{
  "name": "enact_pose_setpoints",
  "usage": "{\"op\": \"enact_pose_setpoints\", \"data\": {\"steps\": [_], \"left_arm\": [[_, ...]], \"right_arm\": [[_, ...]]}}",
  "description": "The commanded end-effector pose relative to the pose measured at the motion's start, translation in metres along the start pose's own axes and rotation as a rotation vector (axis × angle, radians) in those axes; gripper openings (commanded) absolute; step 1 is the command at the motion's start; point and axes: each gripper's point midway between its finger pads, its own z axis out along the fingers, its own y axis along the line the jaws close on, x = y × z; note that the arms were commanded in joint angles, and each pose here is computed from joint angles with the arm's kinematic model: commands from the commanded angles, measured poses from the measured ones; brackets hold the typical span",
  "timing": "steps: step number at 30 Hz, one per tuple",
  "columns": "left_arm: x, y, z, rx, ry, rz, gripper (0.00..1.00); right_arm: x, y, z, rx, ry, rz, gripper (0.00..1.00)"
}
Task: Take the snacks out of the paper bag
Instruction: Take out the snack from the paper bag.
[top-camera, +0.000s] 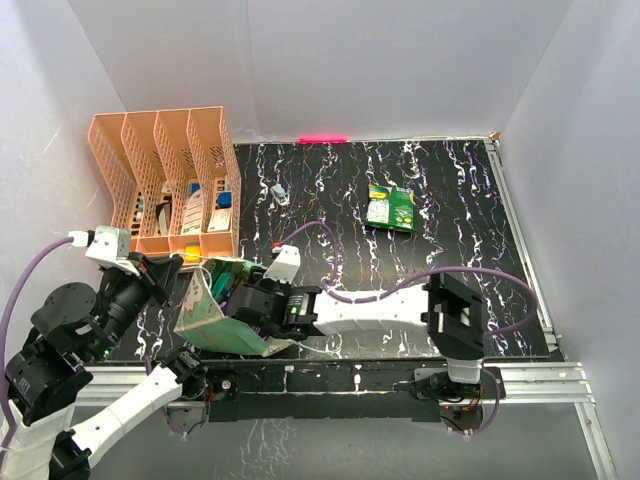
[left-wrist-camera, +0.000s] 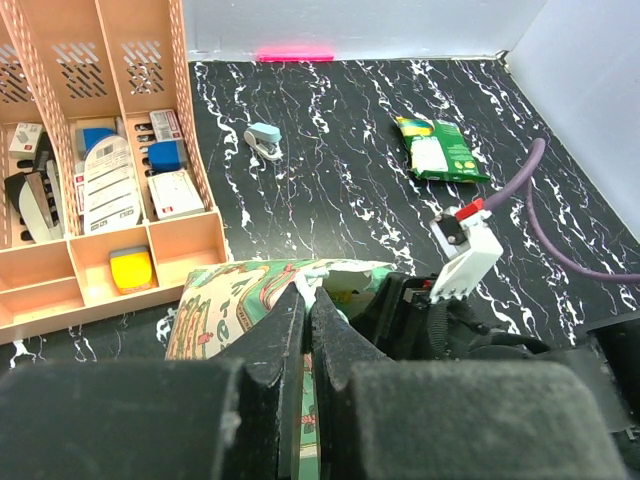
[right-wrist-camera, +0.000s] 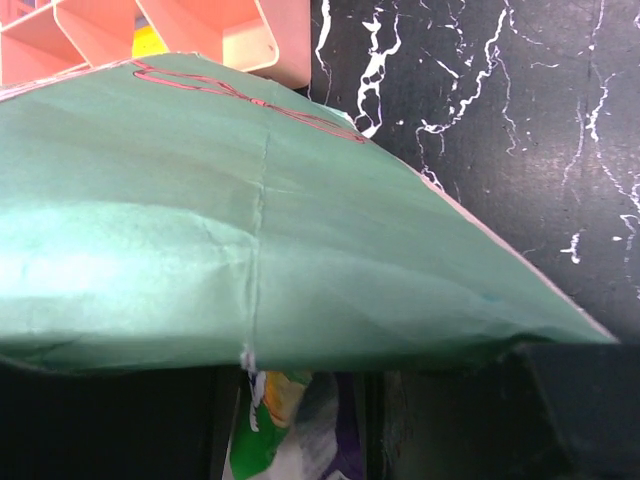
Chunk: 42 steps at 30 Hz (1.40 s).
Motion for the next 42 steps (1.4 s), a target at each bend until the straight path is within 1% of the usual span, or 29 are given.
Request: {"op": "enact_pose_setpoints", "data": {"steps": [1, 5, 7, 10, 14, 17, 21, 28, 34, 38, 42], "left_arm": [[-0.014, 0.0, -0.008, 0.013, -0.056, -0.024, 0.0], [-0.014, 0.001, -0.01, 0.01, -0.058, -0.025, 0.0], [-0.014, 0.001, -0.011, 0.01, -0.062, -0.027, 0.0], [-0.015, 0.002, -0.013, 0.008, -0.065, -0.031, 0.0], [-0.015, 0.005, -0.016, 0.002, -0.072, -0.035, 0.0], [-0.015, 0.008, -0.016, -0.014, -0.074, -0.034, 0.0], [-0.014, 0.012, -0.017, -0.031, -0.082, -0.035, 0.0], [-0.011, 0.011, -0.015, -0.029, -0.081, -0.039, 0.0], [-0.01, 0.013, -0.013, -0.04, -0.082, -0.037, 0.0], [-0.009, 0.013, -0.011, -0.04, -0.081, -0.035, 0.0], [-0.01, 0.013, -0.011, -0.041, -0.083, -0.035, 0.0]], "right_arm": [[-0.013, 0.014, 0.006, 0.036, -0.072, 0.106, 0.46], [-0.013, 0.024, 0.019, 0.04, -0.079, 0.104, 0.46], [-0.011, 0.026, 0.028, 0.045, -0.071, 0.113, 0.43], [-0.011, 0.032, 0.035, 0.044, -0.058, 0.119, 0.31], [-0.018, 0.047, 0.027, 0.005, -0.041, 0.086, 0.15], [-0.023, 0.052, 0.016, -0.029, -0.015, 0.061, 0.08], [-0.033, 0.055, -0.005, -0.077, 0.015, 0.056, 0.07], [-0.067, 0.068, -0.053, -0.256, 0.016, 0.087, 0.07], [-0.082, 0.072, -0.085, -0.364, 0.033, 0.075, 0.07], [-0.101, 0.071, -0.108, -0.427, 0.008, 0.039, 0.07], [-0.127, 0.072, -0.136, -0.513, -0.055, 0.008, 0.07]]}}
